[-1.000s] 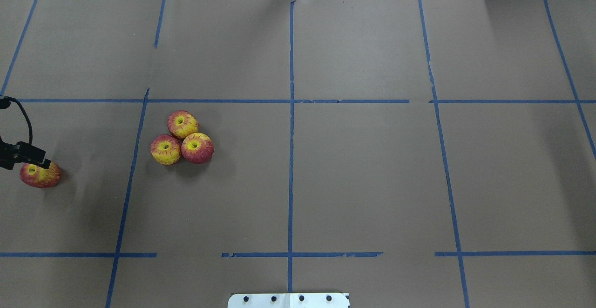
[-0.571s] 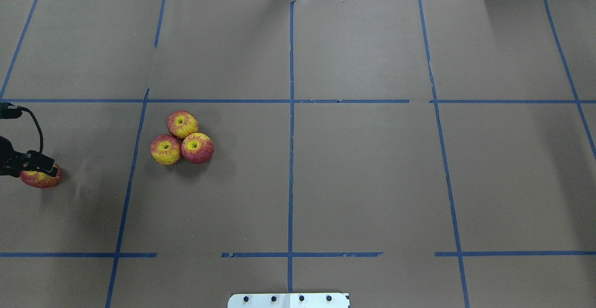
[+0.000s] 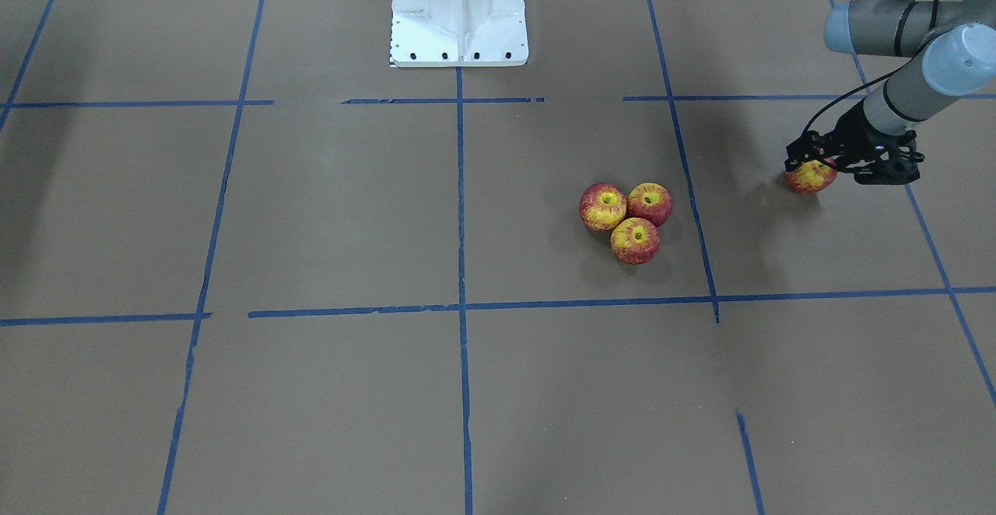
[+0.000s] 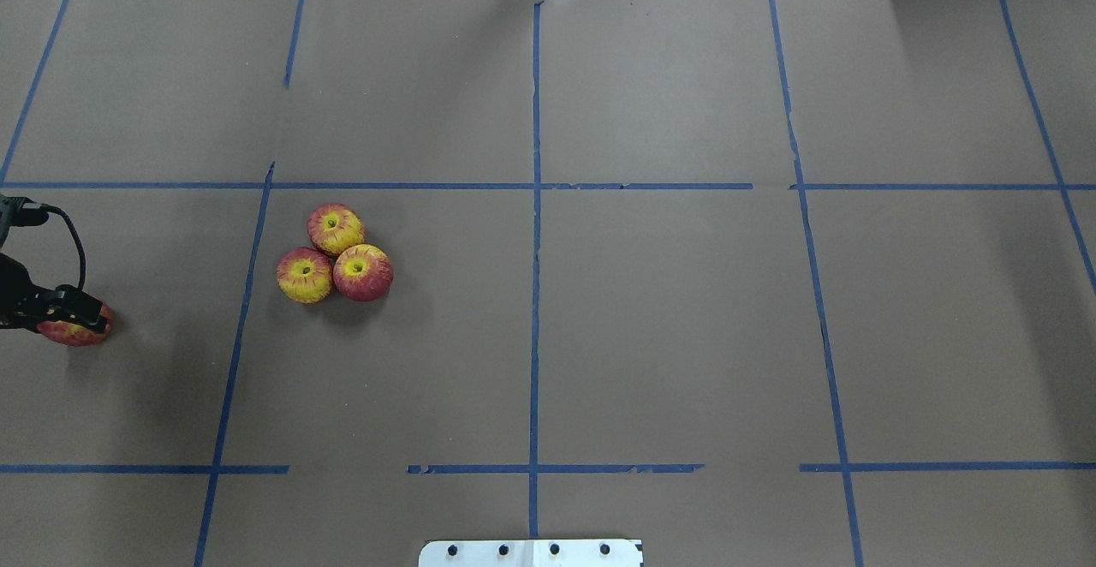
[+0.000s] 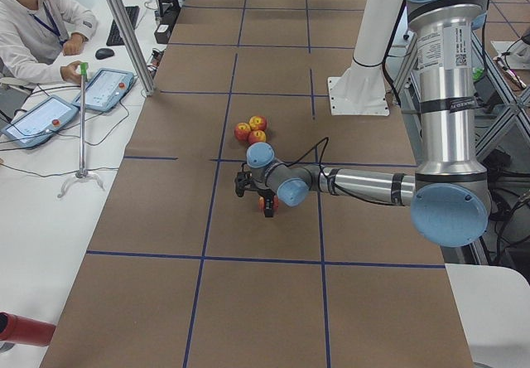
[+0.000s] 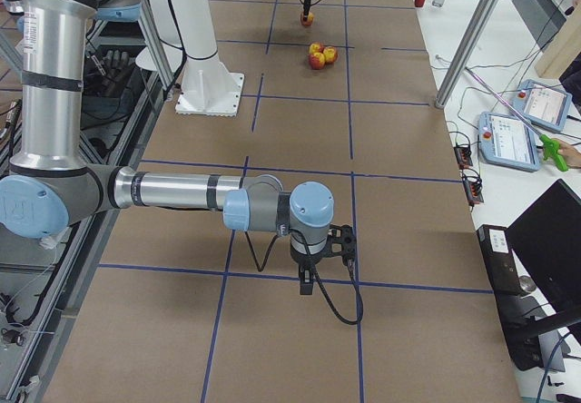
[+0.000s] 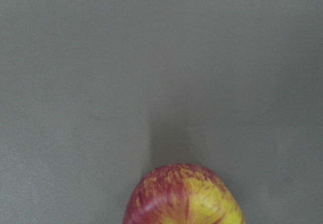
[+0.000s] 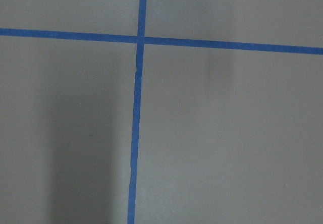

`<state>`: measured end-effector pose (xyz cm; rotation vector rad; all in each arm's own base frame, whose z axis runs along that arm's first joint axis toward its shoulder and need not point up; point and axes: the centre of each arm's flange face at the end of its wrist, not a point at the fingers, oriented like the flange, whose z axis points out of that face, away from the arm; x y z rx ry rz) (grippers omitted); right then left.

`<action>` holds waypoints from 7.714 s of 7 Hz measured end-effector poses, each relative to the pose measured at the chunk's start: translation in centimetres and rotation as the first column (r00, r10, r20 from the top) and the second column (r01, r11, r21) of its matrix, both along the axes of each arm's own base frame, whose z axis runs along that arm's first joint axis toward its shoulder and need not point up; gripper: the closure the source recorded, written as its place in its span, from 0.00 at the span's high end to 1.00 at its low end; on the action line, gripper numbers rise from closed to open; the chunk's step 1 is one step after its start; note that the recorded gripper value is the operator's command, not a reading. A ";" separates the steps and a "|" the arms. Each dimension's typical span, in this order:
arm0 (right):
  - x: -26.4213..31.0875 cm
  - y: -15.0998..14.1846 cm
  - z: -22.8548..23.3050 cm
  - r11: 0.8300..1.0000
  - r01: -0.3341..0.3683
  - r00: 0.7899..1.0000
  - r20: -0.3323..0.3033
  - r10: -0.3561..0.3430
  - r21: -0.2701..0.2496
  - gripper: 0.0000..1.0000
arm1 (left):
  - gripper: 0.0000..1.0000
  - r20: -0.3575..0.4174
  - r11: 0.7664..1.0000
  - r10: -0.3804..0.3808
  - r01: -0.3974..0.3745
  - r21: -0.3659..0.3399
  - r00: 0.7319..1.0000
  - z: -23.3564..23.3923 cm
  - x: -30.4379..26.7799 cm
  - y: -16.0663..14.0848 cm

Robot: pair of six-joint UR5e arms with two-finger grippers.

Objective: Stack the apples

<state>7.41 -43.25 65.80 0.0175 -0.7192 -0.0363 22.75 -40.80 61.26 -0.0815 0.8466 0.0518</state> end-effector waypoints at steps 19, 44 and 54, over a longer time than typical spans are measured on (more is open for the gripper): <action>0.0 0.0 0.0 1.000 0.000 1.000 0.000 0.000 0.000 1.00 | 1.00 0.018 0.998 0.006 -0.007 0.059 1.000 -28.8 18.4 -7.0; 0.0 0.0 0.0 1.000 0.000 1.000 0.000 0.000 0.000 1.00 | 1.00 0.108 0.986 -0.031 0.012 0.168 0.994 -2.5 -31.7 -11.1; 0.0 0.0 0.0 1.000 0.000 1.000 0.000 0.000 0.000 1.00 | 1.00 0.072 0.978 -0.082 0.066 0.195 0.994 -4.0 -34.0 -10.0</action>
